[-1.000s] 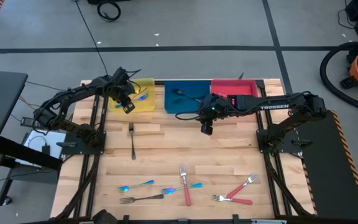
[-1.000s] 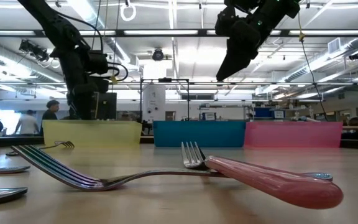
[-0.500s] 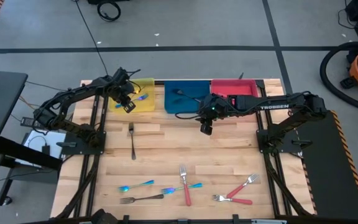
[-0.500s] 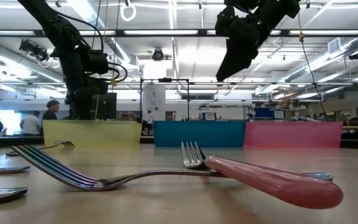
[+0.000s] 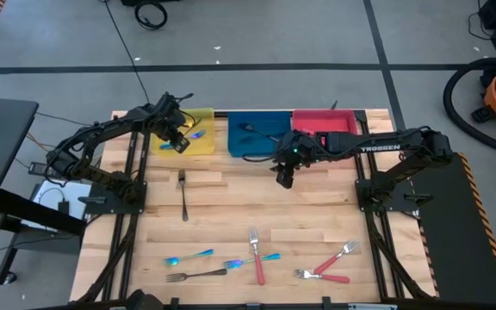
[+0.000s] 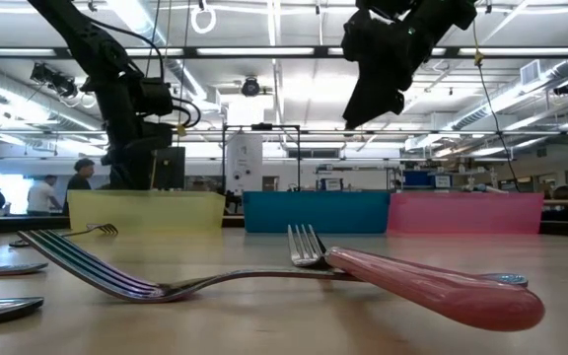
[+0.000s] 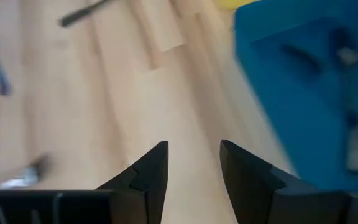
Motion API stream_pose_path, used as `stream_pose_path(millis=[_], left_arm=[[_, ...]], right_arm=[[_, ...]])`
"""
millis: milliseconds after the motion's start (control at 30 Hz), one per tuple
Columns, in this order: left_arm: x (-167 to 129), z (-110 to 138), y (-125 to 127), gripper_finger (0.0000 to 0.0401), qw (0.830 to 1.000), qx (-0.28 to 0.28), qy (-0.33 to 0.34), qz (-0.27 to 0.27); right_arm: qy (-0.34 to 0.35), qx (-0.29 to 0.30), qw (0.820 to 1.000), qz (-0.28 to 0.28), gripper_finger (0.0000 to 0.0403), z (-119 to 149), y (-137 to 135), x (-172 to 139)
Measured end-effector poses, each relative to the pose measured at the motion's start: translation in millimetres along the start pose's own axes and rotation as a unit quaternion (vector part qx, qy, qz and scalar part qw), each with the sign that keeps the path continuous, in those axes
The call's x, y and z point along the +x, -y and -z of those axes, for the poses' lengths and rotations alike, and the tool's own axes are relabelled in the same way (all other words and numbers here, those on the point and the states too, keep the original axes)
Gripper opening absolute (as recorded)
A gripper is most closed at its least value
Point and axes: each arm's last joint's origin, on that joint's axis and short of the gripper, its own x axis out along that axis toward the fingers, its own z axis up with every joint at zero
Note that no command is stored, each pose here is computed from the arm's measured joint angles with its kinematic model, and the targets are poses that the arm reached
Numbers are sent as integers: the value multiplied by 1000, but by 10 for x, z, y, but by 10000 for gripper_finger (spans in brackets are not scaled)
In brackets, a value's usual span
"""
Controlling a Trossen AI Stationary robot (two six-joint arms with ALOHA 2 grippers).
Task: Sort silverware by color (type)
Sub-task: Adjust the yellow bin
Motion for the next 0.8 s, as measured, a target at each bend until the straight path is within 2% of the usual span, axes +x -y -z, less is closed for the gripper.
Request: stream_pose_path(millis=[133,300,433,633,800], left_arm=[[2,-5,51,107,1000,-14,0,8],[1,-39,257,107,997,19,12,74],[-10,-88,517,107,990,66,35,116],[-47,-66,961,107,976,150,48,153],[-95,27,1306,107,959,214,45,183]], right_arm=[[-11,38,999,-37,154,31,-128,-3],[-14,48,997,-60,153,74,-319,-14],[-13,63,996,-67,153,113,-464,-29],[-54,93,991,-74,153,244,-637,-57],[-127,117,984,-52,153,462,-785,-113]])
